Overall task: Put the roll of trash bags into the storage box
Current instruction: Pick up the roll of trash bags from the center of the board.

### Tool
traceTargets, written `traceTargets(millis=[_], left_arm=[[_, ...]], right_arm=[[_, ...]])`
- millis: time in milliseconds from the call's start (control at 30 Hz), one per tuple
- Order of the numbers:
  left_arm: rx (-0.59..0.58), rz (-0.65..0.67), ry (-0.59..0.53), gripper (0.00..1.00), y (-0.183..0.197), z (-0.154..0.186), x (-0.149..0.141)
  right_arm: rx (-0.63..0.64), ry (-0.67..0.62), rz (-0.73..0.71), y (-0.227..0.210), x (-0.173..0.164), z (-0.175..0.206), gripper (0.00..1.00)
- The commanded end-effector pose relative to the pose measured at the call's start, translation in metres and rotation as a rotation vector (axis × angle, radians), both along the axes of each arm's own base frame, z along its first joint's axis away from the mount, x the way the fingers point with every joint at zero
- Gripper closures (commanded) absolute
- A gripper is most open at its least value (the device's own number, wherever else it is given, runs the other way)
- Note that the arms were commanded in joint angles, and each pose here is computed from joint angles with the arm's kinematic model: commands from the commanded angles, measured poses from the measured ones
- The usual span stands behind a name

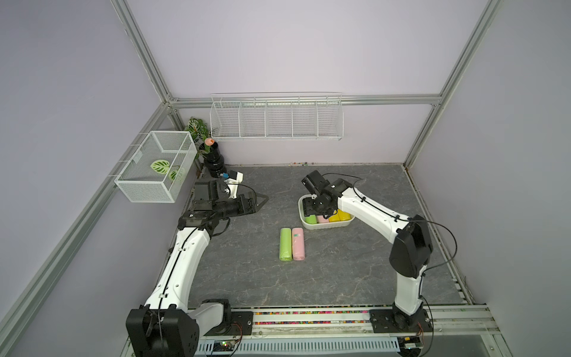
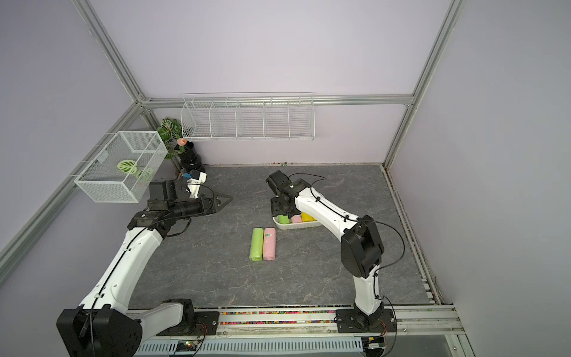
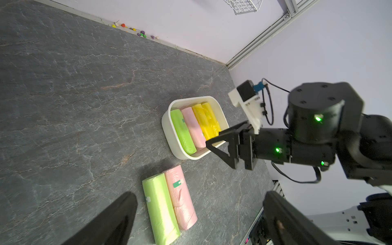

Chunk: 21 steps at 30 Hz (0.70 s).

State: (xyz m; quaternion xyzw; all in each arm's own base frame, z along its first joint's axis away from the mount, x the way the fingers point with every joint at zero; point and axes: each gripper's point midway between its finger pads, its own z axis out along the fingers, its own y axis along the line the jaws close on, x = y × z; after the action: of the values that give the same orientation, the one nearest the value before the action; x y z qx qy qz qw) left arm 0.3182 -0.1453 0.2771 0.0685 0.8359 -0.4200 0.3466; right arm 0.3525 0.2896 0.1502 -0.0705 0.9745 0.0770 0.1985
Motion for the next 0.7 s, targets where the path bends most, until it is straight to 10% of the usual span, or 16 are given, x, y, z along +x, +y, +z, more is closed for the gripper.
traceTargets(millis=[0,667], left_arm=[[-0.001,-0.003,-0.002,0.01,0.001,-0.002,-0.001],[-0.002,-0.002,-0.003,0.01,0.001,-0.002,-0.003]], right_arm=[[0.045,0.023,-0.046,0.005,-0.023,-0.007,0.28],[0.063,0.190,0.006,0.050,-0.084,-0.083,0.27]])
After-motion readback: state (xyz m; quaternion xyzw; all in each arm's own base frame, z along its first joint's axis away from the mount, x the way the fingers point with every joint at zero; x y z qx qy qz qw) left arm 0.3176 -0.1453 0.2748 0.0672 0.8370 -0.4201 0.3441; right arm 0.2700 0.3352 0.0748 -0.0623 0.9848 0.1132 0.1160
